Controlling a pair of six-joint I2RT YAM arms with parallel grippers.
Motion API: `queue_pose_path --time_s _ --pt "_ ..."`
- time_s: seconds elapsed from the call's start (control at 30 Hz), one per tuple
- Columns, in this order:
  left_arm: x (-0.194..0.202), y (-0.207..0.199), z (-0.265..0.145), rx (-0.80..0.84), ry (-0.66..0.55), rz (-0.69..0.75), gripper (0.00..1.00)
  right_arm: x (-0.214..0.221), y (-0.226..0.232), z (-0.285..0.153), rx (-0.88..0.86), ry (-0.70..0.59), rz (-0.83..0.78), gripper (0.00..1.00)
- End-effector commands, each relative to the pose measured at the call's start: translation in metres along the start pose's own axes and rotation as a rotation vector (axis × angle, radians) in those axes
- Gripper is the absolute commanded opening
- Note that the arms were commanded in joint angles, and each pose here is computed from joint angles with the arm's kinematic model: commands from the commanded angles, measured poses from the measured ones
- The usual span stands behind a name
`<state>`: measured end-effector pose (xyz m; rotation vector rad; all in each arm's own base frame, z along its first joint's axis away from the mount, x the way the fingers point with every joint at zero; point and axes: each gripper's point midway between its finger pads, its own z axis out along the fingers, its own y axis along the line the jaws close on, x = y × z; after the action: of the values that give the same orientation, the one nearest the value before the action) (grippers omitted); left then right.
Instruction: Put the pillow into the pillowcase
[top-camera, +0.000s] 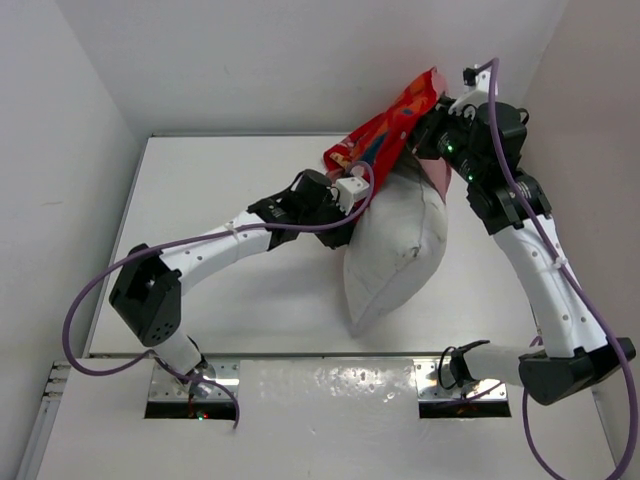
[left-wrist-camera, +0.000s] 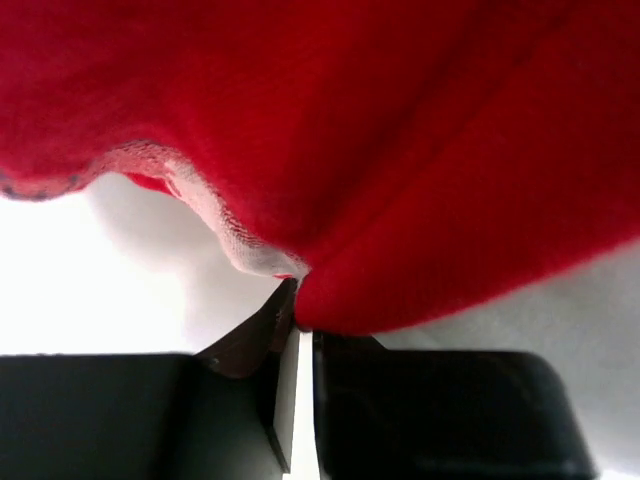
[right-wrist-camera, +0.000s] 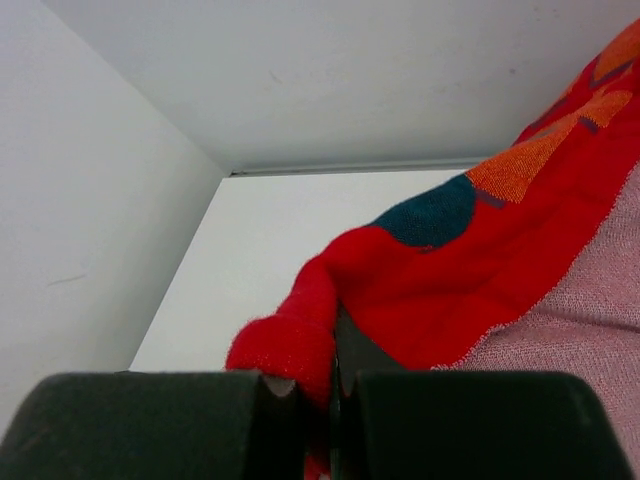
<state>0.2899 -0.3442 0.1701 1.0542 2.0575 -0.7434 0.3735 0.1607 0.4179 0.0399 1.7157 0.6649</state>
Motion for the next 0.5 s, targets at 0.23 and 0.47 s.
queue_pose_path --time_s 0.23,0.47 --pt "-0.05 0.051 -0.066 -0.277 -0.032 0.119 0.0 -0.046 0.016 -0.037 -0.029 -0.143 -0.016 0.0" --pt "-0.173 0.114 -0.284 -0.948 -0.159 0.289 0.0 -0.08 -0.019 -0.052 0.13 -0.138 -0.031 0.0"
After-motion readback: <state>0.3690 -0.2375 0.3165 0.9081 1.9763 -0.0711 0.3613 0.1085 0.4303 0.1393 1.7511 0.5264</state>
